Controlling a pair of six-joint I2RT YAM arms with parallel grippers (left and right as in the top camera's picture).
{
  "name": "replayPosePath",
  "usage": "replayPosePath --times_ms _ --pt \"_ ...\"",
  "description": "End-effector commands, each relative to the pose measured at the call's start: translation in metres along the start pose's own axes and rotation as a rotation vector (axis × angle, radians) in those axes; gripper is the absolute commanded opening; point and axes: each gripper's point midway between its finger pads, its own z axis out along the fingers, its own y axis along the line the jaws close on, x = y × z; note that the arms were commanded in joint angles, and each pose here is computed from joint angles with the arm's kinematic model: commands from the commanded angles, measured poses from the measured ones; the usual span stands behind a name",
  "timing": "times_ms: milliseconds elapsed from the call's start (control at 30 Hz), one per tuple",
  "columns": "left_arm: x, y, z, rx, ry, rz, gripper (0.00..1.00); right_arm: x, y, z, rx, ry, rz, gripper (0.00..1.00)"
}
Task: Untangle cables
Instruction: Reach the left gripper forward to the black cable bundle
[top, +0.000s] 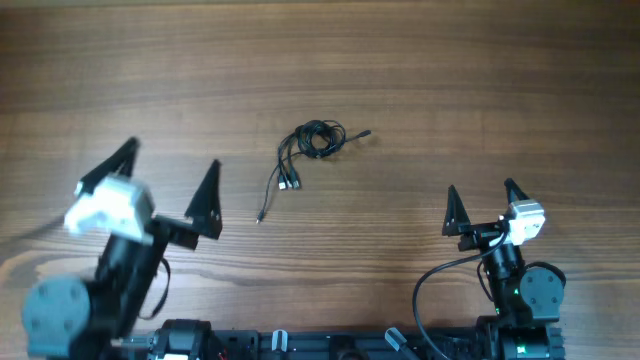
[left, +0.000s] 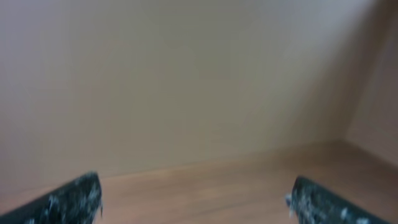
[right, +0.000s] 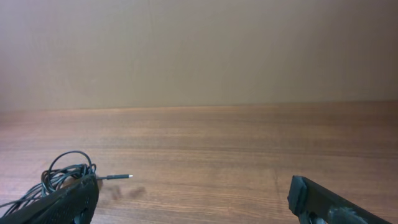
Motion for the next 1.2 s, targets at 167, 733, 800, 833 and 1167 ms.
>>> replayPosePath --times_ms 167,733,800,833,1167 --pt "0.049 -0.044 0.072 0.349 0.496 -0.334 1.00 -0.003 -0.001 -0.001 0.007 -0.015 0.012 1.00" --pt "0.250 -0.063 0.120 0.317 1.206 -0.682 0.04 -0.003 -0.001 -0.001 0.007 -0.015 0.012 1.00" --pt "0.263 -0.061 0.127 0.233 1.230 -0.709 0.07 -0.003 -0.001 -0.001 0.007 -0.015 0.012 1.00" --pt "0.273 -0.055 0.136 0.153 1.228 -0.725 0.08 -0.003 -0.001 -0.001 0.007 -0.015 0.012 1.00" --pt "0.336 -0.021 0.171 -0.177 1.207 -0.711 0.42 -0.003 -0.003 -0.001 0.019 -0.015 0.020 1.00"
